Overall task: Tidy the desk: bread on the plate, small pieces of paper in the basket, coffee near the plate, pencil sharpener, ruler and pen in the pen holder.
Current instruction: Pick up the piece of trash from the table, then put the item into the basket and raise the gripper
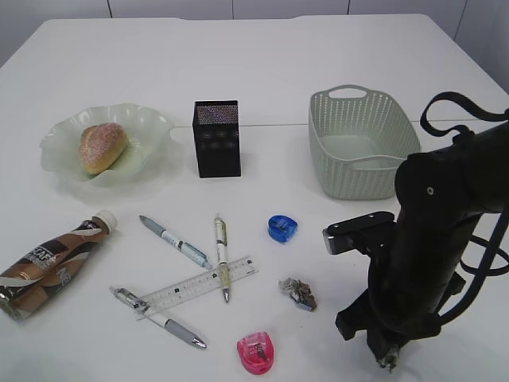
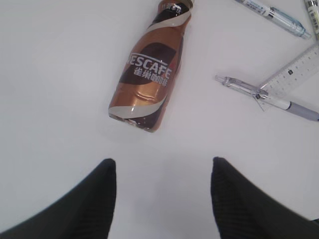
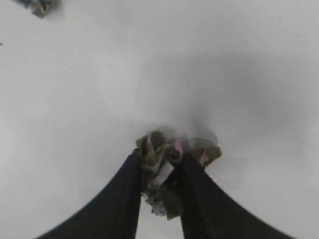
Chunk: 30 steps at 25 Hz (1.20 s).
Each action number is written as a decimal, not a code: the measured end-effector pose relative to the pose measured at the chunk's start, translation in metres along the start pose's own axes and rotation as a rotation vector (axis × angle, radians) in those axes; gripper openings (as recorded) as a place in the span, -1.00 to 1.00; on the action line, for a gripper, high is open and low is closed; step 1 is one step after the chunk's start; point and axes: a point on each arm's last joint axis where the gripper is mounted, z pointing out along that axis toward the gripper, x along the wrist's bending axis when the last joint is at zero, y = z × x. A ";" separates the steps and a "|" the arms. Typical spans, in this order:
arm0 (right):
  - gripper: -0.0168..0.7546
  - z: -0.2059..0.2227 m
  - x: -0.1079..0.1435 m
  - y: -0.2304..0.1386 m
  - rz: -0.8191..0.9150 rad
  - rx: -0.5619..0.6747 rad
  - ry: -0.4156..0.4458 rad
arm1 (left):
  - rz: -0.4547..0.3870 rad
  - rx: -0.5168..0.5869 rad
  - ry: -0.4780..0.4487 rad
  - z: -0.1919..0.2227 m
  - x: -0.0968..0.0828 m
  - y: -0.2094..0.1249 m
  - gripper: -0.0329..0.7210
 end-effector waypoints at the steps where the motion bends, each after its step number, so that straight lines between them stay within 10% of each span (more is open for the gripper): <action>1: -0.48 -0.001 0.000 0.000 0.000 -0.002 0.000 | 0.000 0.000 0.000 0.000 0.000 0.000 0.26; 15: -0.50 -0.067 0.003 0.025 0.018 -0.259 0.040 | 0.000 0.000 0.000 0.000 0.000 0.000 0.26; 30: -0.50 -0.151 -0.093 0.130 0.263 -0.723 -0.010 | -0.004 0.000 -0.005 0.000 0.000 0.000 0.26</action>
